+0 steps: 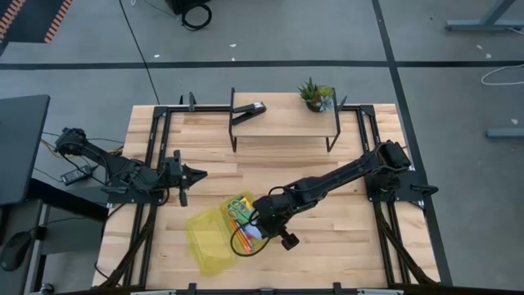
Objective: Pack school essentials
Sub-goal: Put the white sticky note into the supply box
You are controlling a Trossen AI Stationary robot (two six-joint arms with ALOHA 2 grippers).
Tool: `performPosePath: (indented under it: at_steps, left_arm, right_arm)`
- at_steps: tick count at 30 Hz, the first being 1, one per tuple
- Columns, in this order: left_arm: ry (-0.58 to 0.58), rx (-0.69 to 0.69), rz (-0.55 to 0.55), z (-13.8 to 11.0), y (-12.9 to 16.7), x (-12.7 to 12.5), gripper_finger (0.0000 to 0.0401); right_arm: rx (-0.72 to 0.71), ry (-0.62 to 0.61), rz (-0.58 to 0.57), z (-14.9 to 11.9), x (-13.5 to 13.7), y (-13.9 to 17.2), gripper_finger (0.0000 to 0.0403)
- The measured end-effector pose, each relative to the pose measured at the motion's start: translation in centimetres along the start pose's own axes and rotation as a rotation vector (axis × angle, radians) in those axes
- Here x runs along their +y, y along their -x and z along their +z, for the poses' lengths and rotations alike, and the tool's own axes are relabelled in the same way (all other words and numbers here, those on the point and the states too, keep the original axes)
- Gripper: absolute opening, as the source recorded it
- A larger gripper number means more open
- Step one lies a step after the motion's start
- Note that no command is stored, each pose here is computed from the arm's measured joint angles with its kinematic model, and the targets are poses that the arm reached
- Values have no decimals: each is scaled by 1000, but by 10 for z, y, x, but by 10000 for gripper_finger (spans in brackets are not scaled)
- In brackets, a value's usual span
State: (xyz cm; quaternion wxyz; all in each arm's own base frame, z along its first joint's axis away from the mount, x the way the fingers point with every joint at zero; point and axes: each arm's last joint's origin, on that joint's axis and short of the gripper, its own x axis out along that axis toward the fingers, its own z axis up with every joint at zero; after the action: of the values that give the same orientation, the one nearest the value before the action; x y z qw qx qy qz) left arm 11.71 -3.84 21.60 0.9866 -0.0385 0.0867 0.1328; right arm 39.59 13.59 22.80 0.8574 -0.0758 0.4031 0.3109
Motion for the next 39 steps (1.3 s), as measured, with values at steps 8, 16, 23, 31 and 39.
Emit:
performPosePath:
  at_steps: [8,16,23,31,39]
  left_arm:
    - [0,0,0,0,0,0,32]
    - [-1,0,0,0,0,0,40]
    - [-1,0,0,0,0,0,32]
    - [-1,0,0,0,0,0,36]
    - [-1,0,0,0,0,0,38]
  right_arm:
    - [-28,-66,0,-20,-9,-12,6]
    - [-133,-124,2,-23,-14,-17,6]
    - [-155,-138,-16,-23,-16,-18,6]
    - [-230,-93,-20,-7,-9,-15,6]
    - [-294,-49,2,1,-3,-15,6]
